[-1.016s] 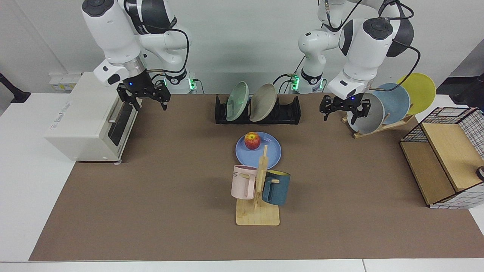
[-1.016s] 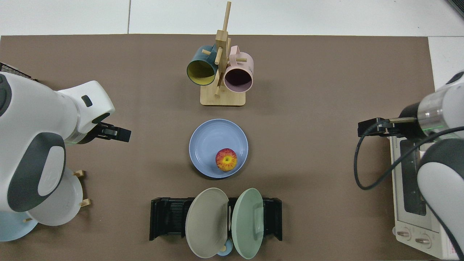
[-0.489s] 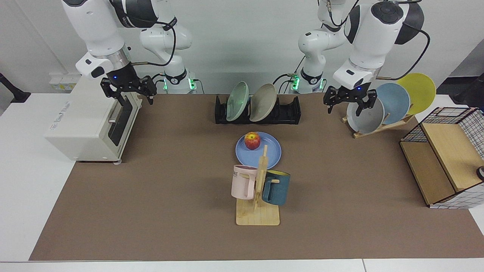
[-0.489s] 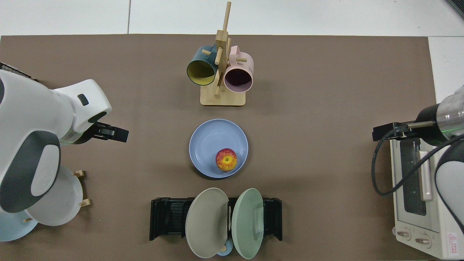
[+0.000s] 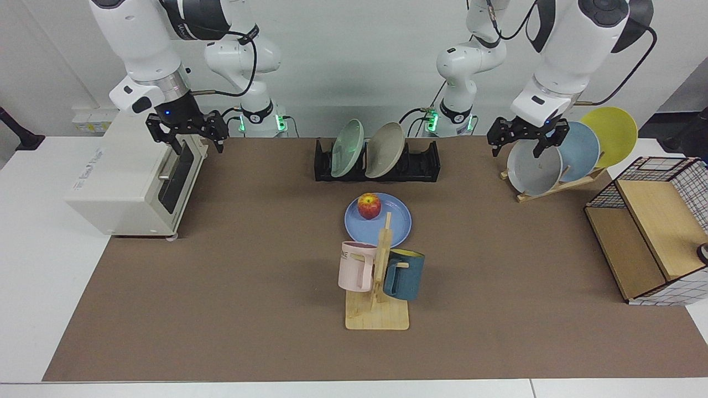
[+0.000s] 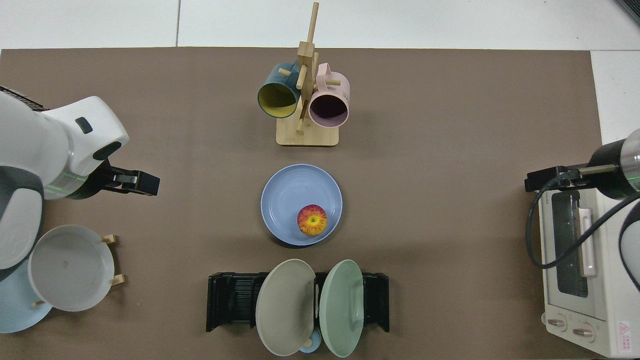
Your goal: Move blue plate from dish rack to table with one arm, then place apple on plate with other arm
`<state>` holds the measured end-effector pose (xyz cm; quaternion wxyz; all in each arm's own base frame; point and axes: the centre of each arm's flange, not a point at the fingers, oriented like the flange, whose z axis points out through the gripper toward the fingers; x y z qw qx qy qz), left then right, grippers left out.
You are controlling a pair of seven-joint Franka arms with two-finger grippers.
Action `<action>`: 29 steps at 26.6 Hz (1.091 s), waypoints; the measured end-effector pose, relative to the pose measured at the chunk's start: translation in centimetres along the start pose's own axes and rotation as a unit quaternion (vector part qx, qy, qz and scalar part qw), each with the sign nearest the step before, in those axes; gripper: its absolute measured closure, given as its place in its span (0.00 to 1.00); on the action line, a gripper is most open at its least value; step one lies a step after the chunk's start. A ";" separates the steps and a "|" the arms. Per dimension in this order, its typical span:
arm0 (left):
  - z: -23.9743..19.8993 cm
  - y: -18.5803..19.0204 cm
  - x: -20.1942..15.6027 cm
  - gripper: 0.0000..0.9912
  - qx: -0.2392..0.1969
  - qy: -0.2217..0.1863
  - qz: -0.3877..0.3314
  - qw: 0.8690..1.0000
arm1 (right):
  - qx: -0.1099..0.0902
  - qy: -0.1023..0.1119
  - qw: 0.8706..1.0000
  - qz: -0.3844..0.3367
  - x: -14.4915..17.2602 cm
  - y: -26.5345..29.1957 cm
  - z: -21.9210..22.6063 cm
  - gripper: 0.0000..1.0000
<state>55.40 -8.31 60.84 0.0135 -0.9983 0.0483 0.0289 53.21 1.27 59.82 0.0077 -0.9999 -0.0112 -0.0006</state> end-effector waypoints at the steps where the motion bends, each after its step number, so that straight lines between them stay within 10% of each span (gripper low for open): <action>1: -0.1 -0.1 0.2 0.00 -0.002 0.001 -0.004 1.000 | 0.000 0.000 1.000 0.000 0.0 0.0 0.0 0.00; 29: -3.2 -0.2 -1.0 0.00 0.005 0.021 -0.018 1.000 | 0.000 0.000 1.000 0.000 0.0 0.0 0.0 0.00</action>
